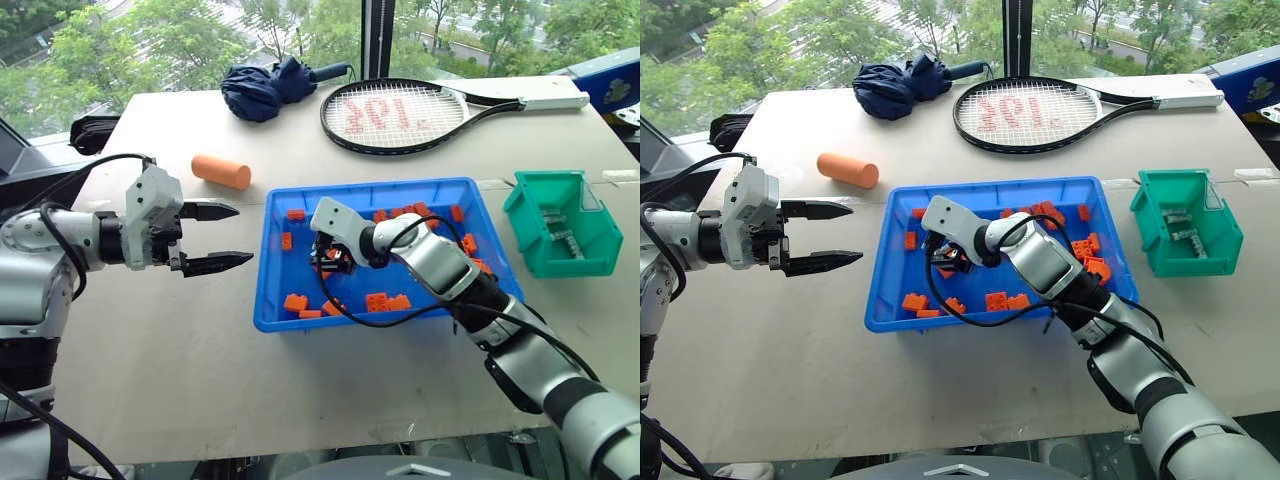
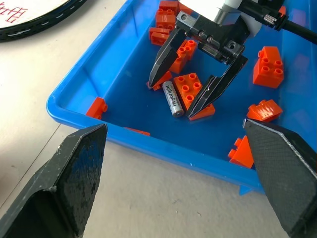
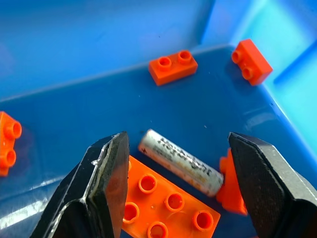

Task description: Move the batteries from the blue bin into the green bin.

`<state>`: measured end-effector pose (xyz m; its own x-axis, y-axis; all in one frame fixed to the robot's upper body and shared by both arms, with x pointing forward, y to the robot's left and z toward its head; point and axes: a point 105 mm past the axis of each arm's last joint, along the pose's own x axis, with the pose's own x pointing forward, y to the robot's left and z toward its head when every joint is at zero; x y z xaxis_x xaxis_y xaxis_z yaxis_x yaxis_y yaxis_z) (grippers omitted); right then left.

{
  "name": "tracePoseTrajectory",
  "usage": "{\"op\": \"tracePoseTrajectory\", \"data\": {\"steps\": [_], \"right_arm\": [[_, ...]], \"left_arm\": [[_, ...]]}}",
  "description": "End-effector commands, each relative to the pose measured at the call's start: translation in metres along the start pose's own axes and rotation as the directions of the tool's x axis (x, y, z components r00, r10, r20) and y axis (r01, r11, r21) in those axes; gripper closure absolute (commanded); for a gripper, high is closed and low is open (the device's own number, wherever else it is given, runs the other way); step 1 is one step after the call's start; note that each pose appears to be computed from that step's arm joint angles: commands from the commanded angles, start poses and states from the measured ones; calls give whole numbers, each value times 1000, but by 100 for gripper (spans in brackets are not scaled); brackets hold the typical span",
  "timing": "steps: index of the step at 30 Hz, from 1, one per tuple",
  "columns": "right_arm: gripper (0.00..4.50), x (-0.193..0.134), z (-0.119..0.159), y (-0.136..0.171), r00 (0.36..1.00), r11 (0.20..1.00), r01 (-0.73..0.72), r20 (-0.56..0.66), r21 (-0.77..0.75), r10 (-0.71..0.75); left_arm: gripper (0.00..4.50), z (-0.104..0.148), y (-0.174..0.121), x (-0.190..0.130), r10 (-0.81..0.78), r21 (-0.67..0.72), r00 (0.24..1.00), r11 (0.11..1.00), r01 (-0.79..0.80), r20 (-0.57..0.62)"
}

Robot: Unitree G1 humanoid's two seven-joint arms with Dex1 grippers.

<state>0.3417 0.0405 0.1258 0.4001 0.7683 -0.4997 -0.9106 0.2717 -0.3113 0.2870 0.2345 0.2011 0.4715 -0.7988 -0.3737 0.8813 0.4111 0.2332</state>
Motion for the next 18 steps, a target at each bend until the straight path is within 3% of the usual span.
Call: {"op": "tracePoseTrajectory", "data": {"steps": [1,9,18], "right_arm": [[136,-11,22,1,995,1000,5,98,2,-6],[136,-30,30,7,991,996,-7,132,86,-4],[136,-31,-1,21,999,976,-41,4,215,41]], "left_arm": [[0,11,1,-2,7,38,1000,999,-8,21],[0,10,1,0,-1,41,1000,999,0,19],[0,12,1,4,-12,44,1000,999,11,22]]}}
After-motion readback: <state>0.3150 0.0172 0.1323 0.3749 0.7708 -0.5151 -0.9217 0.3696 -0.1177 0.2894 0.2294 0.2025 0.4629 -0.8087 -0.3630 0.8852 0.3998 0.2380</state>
